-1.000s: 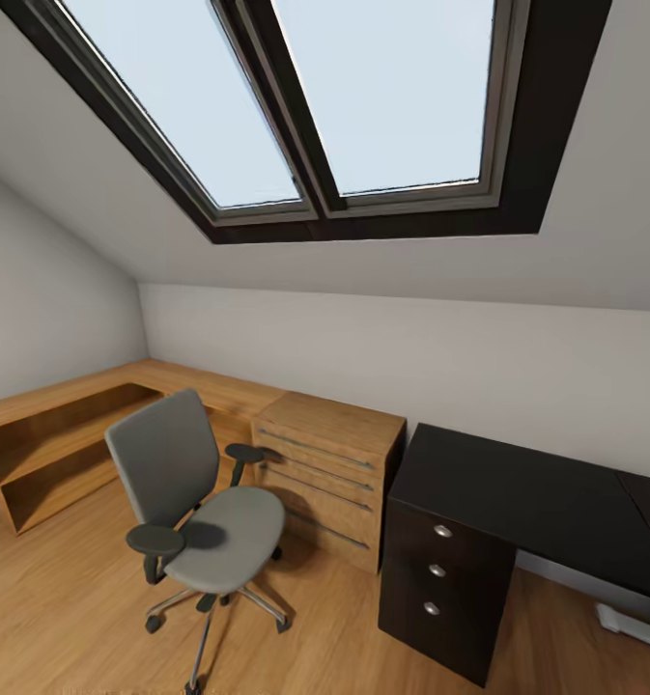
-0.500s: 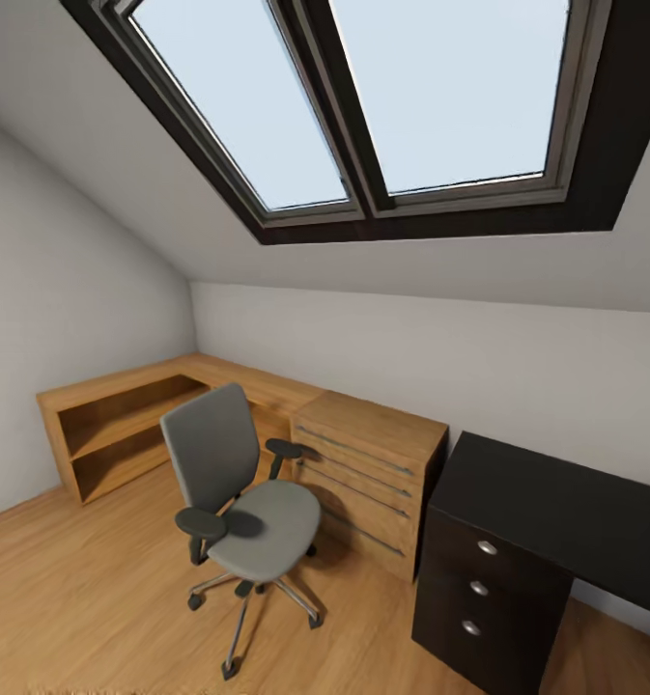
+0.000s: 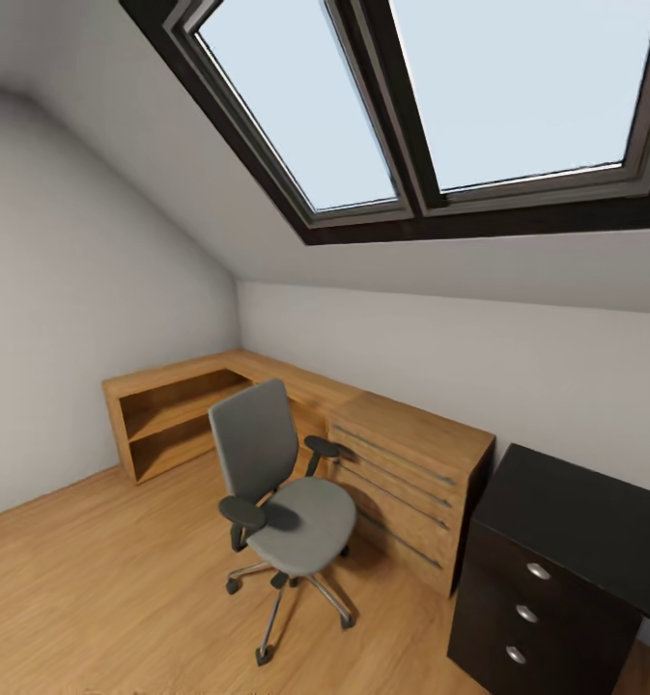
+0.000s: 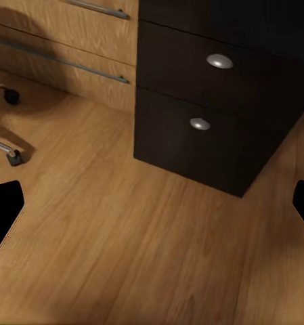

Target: In the bedroom, organize the workspace by keeping the computer under the desk, ensuring the monitor is on the desk, placing the keyboard on the desk next to the monitor, placing the mouse on the desk next to the keyboard, moving the folder from the swivel chair onto the desk next to the mouse, stacking the notebook on top of the folder with the pen on top of the notebook, and positioning the swivel chair next to the desk.

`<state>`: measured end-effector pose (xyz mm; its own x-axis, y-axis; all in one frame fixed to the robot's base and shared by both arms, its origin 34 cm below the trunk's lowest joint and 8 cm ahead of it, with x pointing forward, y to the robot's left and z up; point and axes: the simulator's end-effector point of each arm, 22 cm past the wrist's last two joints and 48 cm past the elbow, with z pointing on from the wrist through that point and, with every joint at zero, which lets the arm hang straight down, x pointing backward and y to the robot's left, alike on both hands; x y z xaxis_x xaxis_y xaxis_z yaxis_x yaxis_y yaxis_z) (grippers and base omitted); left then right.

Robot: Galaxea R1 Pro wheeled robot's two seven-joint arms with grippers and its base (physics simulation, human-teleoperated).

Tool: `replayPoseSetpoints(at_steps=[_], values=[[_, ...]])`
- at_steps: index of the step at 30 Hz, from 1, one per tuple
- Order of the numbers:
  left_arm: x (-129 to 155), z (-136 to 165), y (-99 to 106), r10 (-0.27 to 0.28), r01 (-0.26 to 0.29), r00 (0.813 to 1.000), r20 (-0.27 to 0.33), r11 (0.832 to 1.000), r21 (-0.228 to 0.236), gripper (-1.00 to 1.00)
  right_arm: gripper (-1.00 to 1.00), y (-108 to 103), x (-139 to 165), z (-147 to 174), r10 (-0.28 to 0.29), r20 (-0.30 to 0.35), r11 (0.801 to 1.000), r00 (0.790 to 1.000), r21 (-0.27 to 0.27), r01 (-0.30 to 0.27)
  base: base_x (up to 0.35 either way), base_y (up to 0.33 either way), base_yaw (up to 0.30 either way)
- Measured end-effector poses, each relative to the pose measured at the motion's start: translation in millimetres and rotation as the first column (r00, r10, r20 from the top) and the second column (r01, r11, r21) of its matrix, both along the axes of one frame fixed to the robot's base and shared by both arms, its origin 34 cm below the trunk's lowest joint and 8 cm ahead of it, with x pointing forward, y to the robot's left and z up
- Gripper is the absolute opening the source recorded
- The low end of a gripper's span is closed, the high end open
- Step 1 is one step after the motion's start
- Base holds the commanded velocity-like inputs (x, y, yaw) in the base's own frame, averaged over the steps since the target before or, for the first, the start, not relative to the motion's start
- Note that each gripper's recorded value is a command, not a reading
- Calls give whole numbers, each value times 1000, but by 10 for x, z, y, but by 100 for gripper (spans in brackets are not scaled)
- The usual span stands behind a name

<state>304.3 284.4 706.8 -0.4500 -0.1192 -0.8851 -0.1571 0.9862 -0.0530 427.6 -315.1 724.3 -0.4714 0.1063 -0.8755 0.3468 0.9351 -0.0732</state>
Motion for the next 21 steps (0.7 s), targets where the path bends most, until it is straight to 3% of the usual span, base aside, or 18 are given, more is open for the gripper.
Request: replayPoseSetpoints(at_steps=[21], values=[[0, 0, 1, 1, -1, 1000, 0, 1000, 0, 100, 100, -17, 8, 2, 6, 0, 1000, 1000, -2, -6, 0, 0, 289]])
